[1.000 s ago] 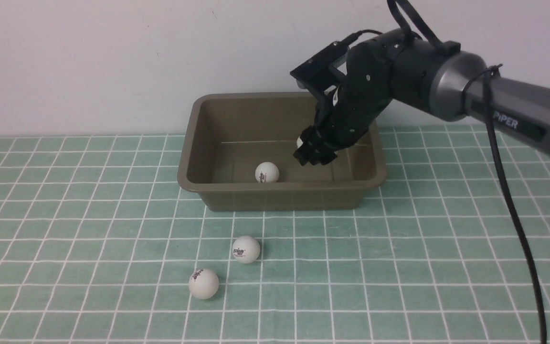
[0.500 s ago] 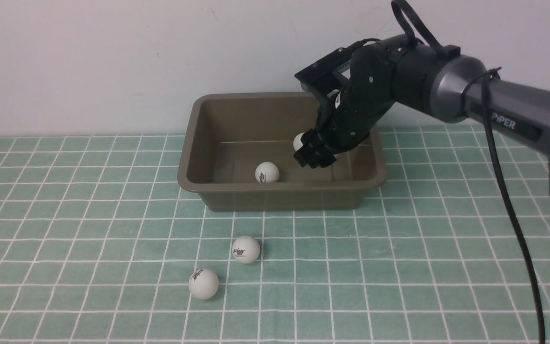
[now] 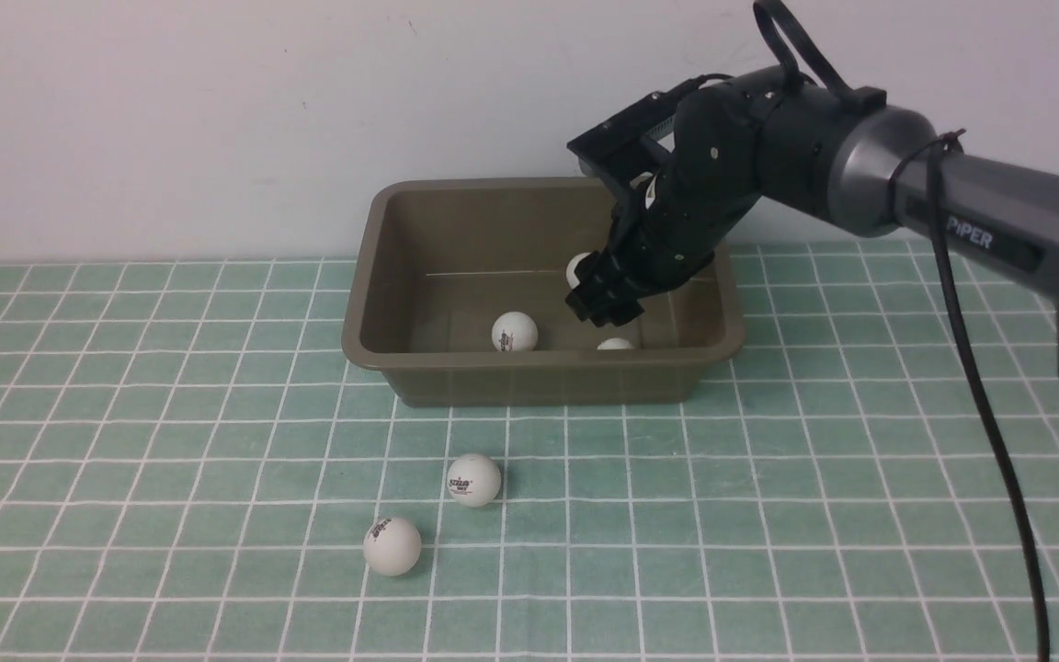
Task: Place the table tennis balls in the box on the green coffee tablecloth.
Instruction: 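Release the ping pong ball into the bin and lift the gripper away, then reach for and grasp a ping pong ball on the table beside the basket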
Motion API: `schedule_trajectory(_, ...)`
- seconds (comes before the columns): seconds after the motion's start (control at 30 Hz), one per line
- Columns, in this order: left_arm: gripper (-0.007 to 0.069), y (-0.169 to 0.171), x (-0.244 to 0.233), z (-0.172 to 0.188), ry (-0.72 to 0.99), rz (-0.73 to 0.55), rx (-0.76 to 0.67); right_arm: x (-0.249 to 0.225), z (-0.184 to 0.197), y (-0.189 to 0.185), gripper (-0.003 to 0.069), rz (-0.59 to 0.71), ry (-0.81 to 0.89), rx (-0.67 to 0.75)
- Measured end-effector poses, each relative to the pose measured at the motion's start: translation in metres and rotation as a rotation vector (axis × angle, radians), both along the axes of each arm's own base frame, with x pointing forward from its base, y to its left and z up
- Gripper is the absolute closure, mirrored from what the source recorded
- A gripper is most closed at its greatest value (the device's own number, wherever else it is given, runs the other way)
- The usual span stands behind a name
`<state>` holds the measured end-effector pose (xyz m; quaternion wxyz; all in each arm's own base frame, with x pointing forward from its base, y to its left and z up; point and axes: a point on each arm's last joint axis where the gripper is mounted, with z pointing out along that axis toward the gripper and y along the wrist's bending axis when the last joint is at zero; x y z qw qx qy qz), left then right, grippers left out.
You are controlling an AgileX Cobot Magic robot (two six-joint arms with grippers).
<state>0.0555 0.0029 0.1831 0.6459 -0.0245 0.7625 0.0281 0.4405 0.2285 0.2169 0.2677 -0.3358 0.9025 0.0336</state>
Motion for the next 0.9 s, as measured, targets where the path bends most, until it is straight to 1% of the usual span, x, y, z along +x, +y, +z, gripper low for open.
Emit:
schedule_trajectory(0.2,0.0629,0.000,0.000,0.000,-0.001,0.000,-0.008,0.000,0.000,0.000,0.0207,0.000,0.005,-0.003)
schedule_trajectory(0.27,0.0629,-0.001,0.000,0.001,-0.017,0.003,-0.057,-0.003,0.005,-0.002,0.0216,0.002,0.011,-0.012)
schedule_trajectory(0.3,0.0629,-0.001,0.000,0.003,-0.036,0.007,-0.100,-0.005,0.012,-0.004,0.0231,0.004,0.008,-0.028)
schedule_trajectory(0.4,0.0629,0.000,0.001,0.010,-0.128,0.025,-0.243,-0.010,0.038,-0.010,0.0287,0.007,-0.022,-0.052)
schedule_trajectory(0.43,0.0629,0.001,0.001,0.013,-0.172,0.034,-0.305,-0.014,0.060,-0.016,0.0338,0.003,-0.055,-0.063)
schedule_trajectory(0.47,0.0629,0.001,0.001,0.015,-0.190,0.038,-0.336,-0.018,0.076,-0.020,0.0382,-0.001,-0.084,-0.063)
schedule_trajectory(0.53,0.0629,0.003,0.001,0.021,-0.275,0.062,-0.460,-0.028,0.113,-0.031,0.0473,-0.012,-0.147,-0.064)
schedule_trajectory(0.57,0.0629,0.004,0.000,0.023,-0.294,0.065,-0.485,-0.030,0.120,-0.034,0.0483,-0.015,-0.158,-0.066)
schedule_trajectory(0.6,0.0629,0.006,0.000,0.026,-0.335,0.078,-0.536,-0.035,0.132,-0.039,0.0537,-0.019,-0.174,-0.078)
schedule_trajectory(0.63,0.0629,0.008,-0.001,0.028,-0.373,0.091,-0.579,-0.045,0.153,-0.051,0.0603,-0.028,-0.203,-0.084)
schedule_trajectory(0.67,0.0629,0.010,-0.001,0.030,-0.409,0.105,-0.614,-0.053,0.169,-0.063,0.0637,-0.048,-0.216,-0.094)
schedule_trajectory(0.73,0.0629,0.014,-0.003,0.034,-0.467,0.130,-0.657,-0.065,0.188,-0.082,0.0662,-0.084,-0.221,-0.100)
schedule_trajectory(0.9,0.0629,0.022,-0.008,0.042,-0.603,0.188,-0.696,-0.093,0.238,-0.143,0.0673,-0.220,-0.298,-0.060)
